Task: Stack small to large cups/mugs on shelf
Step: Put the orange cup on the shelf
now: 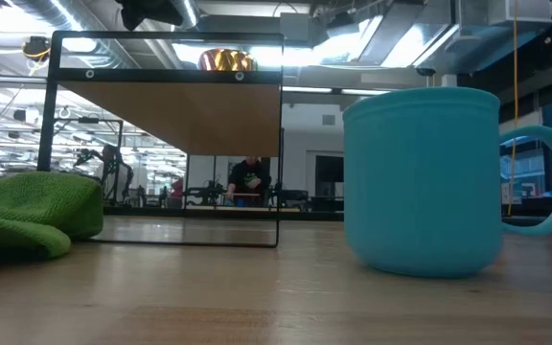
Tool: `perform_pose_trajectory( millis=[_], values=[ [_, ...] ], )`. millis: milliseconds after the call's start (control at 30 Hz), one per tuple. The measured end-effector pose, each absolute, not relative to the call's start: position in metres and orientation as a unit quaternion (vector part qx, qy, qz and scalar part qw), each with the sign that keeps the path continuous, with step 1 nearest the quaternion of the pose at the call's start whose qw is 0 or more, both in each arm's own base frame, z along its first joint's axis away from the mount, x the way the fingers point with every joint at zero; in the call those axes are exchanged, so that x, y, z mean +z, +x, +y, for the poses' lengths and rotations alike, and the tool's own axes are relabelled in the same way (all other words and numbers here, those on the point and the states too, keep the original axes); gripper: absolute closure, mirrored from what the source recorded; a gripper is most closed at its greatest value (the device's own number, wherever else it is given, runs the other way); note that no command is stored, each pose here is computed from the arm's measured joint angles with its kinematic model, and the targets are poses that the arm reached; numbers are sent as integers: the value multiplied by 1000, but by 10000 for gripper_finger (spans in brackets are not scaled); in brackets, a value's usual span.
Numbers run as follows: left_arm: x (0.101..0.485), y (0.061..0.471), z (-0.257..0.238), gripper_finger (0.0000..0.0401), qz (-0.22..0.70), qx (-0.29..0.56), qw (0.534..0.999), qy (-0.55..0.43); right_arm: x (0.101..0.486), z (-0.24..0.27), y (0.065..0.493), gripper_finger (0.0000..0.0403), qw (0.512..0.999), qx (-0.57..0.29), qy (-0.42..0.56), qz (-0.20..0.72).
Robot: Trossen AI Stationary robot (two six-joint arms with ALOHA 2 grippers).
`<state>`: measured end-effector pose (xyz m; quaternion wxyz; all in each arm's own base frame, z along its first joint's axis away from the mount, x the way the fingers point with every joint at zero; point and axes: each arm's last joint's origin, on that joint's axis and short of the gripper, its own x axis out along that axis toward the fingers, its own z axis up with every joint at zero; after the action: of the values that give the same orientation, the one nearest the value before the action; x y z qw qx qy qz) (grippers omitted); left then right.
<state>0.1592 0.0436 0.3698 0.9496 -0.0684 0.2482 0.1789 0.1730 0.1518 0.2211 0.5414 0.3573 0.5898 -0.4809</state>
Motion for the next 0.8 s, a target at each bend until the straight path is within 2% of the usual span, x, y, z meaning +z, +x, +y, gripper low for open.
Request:
perform_pose_trajectory(
  millis=[200,467,633,800],
  values=[
    [370,159,44,401,248,179,950,-68,222,152,173,388,546,-479,357,587],
    [370,159,44,401,247,179,950,-68,237,143,172,394,580,-472,366,554],
    [372,160,44,401,237,179,952,-68,275,125,170,396,605,-461,367,536],
    [372,160,44,401,235,181,952,-78,327,106,181,397,657,-433,370,495]
  ],
)
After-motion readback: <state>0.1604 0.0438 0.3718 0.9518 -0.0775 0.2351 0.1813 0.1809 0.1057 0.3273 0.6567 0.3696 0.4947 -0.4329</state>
